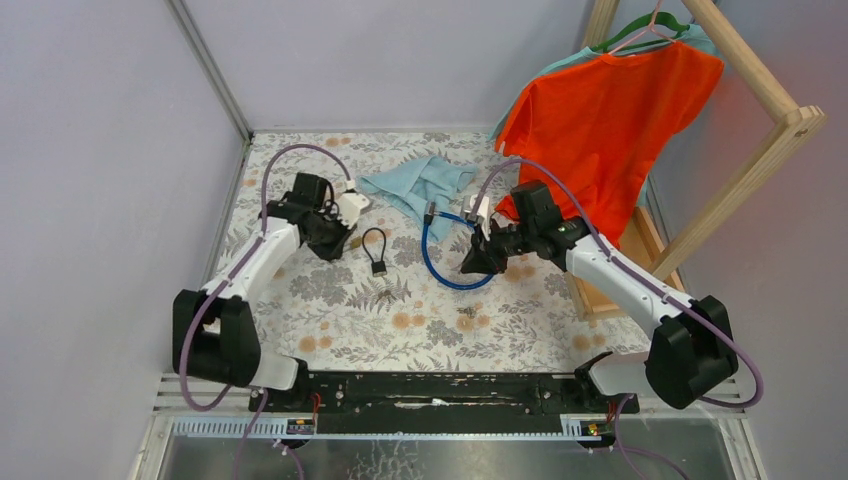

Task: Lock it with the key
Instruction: Place the lock at the center of the board, then place the key at the center of the board, then reset both arms

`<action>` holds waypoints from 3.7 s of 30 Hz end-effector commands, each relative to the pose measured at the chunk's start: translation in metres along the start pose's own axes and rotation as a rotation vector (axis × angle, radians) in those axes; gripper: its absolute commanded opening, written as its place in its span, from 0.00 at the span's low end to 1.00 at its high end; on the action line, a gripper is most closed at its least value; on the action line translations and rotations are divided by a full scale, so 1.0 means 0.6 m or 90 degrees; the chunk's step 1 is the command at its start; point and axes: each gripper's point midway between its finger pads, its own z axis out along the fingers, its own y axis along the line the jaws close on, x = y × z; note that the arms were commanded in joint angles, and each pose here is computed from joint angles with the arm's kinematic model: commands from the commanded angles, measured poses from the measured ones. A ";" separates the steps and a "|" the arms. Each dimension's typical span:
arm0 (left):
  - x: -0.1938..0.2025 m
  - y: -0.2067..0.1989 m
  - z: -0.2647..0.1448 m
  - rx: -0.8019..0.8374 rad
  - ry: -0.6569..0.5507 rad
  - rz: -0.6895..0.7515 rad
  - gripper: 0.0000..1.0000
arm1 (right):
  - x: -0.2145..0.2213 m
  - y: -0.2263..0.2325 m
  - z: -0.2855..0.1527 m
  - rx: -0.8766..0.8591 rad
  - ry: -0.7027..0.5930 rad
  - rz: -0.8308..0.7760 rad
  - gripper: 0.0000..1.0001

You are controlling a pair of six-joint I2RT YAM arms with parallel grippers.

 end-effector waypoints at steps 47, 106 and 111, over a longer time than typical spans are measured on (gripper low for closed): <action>-0.009 0.297 -0.297 -0.426 -0.344 -0.407 1.00 | -0.090 0.090 0.467 -0.173 0.095 0.164 0.07; -0.100 0.130 -0.226 -0.220 -0.528 -0.210 1.00 | -0.056 -0.156 -0.170 0.592 0.035 0.056 0.99; -0.143 0.110 -0.219 -0.241 -0.537 -0.152 1.00 | -0.024 -0.167 -0.228 0.654 -0.021 0.111 0.99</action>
